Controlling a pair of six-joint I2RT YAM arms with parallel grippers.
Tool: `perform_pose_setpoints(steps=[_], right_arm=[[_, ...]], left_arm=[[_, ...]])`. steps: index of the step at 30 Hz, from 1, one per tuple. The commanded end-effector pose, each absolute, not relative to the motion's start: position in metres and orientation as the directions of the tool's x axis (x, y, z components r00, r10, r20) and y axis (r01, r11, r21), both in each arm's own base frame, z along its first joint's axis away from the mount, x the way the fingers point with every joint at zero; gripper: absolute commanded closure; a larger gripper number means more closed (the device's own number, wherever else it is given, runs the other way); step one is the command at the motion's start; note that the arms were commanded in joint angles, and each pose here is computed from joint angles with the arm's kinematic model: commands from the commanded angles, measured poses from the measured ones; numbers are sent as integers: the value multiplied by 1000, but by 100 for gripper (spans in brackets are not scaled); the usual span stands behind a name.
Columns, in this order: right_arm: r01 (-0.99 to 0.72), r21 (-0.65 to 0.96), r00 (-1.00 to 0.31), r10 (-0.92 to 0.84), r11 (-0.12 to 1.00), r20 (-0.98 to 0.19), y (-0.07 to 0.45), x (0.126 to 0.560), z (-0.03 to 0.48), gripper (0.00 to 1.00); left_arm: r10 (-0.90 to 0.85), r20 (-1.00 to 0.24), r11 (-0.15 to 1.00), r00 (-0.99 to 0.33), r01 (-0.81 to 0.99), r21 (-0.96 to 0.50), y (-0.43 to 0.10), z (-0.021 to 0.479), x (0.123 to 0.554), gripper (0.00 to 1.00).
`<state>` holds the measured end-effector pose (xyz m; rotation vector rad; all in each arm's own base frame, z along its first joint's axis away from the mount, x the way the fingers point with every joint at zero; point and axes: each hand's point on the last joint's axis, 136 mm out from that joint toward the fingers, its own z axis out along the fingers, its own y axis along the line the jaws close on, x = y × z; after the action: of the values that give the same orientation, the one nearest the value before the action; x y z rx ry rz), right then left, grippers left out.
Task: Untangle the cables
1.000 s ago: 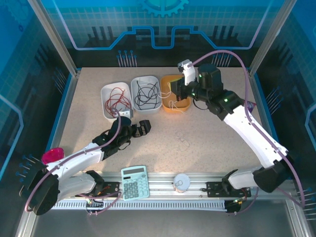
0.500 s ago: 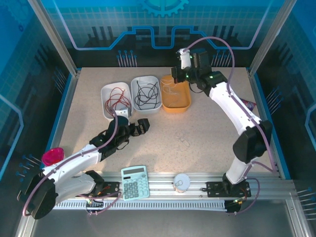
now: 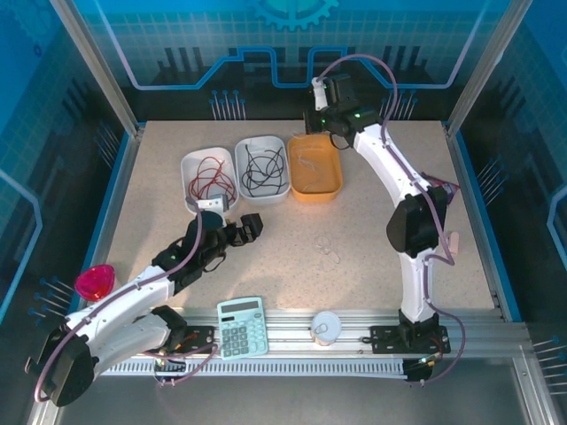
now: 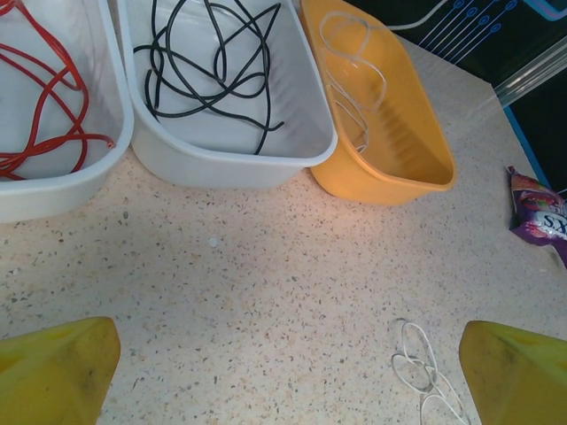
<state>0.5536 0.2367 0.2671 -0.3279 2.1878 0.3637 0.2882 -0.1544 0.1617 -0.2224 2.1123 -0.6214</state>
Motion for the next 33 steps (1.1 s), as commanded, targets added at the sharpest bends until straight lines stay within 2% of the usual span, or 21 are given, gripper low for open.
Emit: perform_pose_setpoints(steps=[1,9,18,22,33], right_arm=[[-319,78,-621,-146,945,-770,219,564,248,98],[-300,75,-681,-159,951,-715,214,562,209,96],[-305,115,-753,-165,946,-637,215,540,176,82],[-295,105,-760,-167,950,-628,210,531,177,71],[-271,71,-747,-163,960,-645,193,492,197,65]], left_arm=[[-369,-727,869,-580,63,-492,-148,159,286,1],[-368,-730,872,-576,58,-486,-145,158,285,1],[-373,-727,873,-577,47,-485,-143,157,285,1],[-374,-727,874,-576,43,-484,-142,157,285,1],[-385,-722,873,-574,27,-487,-139,156,285,1]])
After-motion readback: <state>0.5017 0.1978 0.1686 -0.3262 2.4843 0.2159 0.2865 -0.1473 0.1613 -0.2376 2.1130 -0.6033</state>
